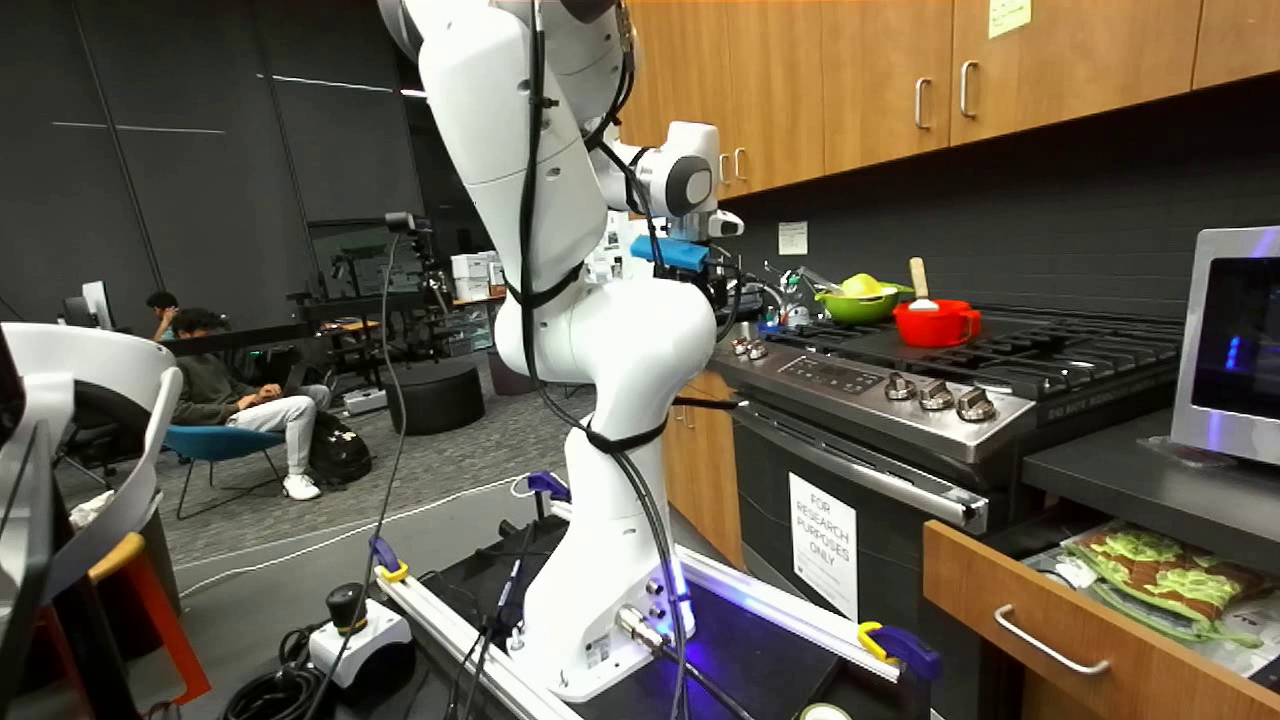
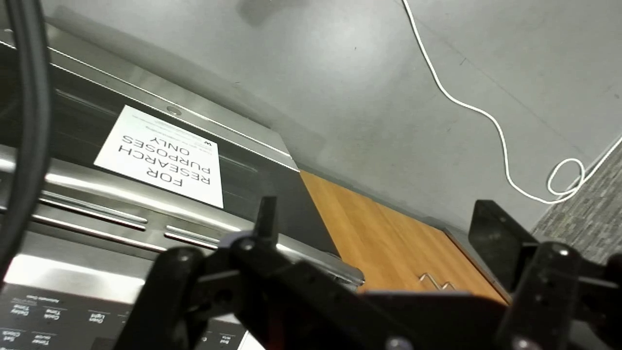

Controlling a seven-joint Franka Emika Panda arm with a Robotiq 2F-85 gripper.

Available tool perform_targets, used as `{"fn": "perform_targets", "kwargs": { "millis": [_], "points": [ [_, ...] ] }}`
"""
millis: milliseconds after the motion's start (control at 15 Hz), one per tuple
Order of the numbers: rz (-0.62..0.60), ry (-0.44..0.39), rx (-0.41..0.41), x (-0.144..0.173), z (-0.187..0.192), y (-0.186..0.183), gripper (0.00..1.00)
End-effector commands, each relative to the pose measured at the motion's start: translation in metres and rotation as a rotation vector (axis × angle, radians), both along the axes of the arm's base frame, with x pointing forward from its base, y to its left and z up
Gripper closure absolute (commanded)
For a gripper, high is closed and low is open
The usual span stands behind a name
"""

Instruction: Close the top drawer of the kitchen unit

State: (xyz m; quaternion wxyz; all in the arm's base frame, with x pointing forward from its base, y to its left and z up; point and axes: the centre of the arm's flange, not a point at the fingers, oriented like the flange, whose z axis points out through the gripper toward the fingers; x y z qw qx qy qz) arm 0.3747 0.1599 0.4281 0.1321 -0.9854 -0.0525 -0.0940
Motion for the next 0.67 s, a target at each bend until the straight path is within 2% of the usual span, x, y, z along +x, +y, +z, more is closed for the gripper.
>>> {"fn": "perform_targets", "kwargs": {
  "millis": [0,400,600],
  "points": [
    [-0.077,0.034,0.018,-0.001,-0.010,-0.024,0.00],
    [-0.239,0.108,0.063,-0.007,-0.032,-0.054,0.00],
    [-0.331,0.170,0.065,-0.016,-0.050,-0.068,0.00]
  ]
}}
